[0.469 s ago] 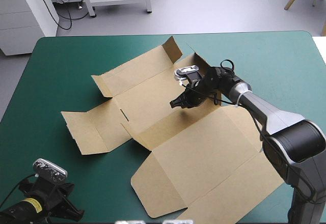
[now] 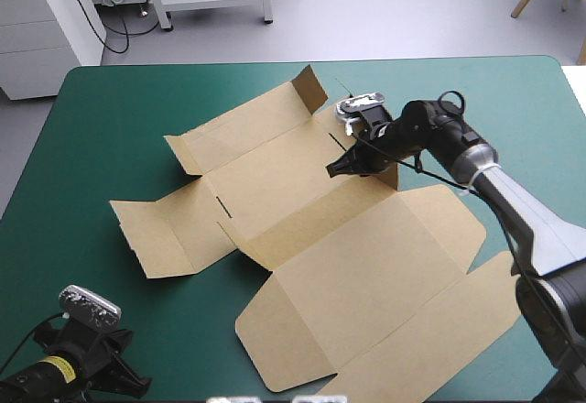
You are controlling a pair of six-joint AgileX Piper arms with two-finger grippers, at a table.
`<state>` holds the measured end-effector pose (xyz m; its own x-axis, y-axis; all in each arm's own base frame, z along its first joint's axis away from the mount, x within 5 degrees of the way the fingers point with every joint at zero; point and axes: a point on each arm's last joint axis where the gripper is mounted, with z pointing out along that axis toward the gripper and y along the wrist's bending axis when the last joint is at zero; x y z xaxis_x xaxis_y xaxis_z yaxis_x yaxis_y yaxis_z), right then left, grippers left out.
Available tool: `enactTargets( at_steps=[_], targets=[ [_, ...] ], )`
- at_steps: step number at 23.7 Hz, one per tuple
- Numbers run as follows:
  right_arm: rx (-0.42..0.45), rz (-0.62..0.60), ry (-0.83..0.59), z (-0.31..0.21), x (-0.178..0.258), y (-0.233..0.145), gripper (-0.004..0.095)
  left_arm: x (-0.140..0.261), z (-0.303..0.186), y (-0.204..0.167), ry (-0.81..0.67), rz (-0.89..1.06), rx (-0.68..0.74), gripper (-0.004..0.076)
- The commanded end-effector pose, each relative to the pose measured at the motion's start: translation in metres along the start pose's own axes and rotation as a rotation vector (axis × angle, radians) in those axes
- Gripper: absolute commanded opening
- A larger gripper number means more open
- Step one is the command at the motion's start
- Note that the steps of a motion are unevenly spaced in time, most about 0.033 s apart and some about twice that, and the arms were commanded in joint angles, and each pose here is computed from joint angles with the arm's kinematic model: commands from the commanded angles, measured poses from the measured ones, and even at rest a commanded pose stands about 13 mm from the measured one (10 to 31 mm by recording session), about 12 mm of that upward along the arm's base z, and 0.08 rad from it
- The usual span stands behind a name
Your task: Fold the box
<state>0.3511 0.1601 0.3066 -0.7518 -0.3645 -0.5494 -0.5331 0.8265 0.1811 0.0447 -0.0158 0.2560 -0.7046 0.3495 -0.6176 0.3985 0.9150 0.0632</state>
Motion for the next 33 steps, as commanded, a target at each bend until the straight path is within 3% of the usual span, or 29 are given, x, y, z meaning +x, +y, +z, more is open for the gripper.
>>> enactTargets(
  at_steps=[1,10,20,22,25,28,33],
  targets=[
    [0.056,-0.018,-0.096,-0.062,-0.004,-0.005,-0.0019,-0.009,-0.005,0.001,-0.061,-0.008,-0.005,-0.001],
    [0.197,0.002,0.015,-0.136,0.03,-0.027,-0.0019,-0.009,-0.005,0.001,-0.061,-0.008,-0.005,-0.001],
    [0.213,-0.006,-0.012,-0.14,0.029,-0.026,0.0,-0.009,-0.005,0.001,-0.061,-0.008,-0.005,-0.001],
    [0.234,-0.014,-0.005,-0.14,0.03,-0.028,0.0102,-0.009,-0.005,0.001,-0.061,-0.008,-0.005,-0.001],
    [0.257,-0.011,0.004,-0.141,0.031,-0.03,0.038,-0.009,-0.005,0.001,-0.061,-0.008,-0.005,-0.001],
    [0.253,-0.01,0.0,-0.141,0.03,-0.03,0.0573,-0.009,-0.005,0.001,-0.061,-0.008,-0.005,-0.001],
    [0.245,0.005,-0.072,-0.141,0.024,-0.029,0.0595,-0.009,-0.005,0.001,-0.061,-0.008,-0.005,-0.001]
  ],
)
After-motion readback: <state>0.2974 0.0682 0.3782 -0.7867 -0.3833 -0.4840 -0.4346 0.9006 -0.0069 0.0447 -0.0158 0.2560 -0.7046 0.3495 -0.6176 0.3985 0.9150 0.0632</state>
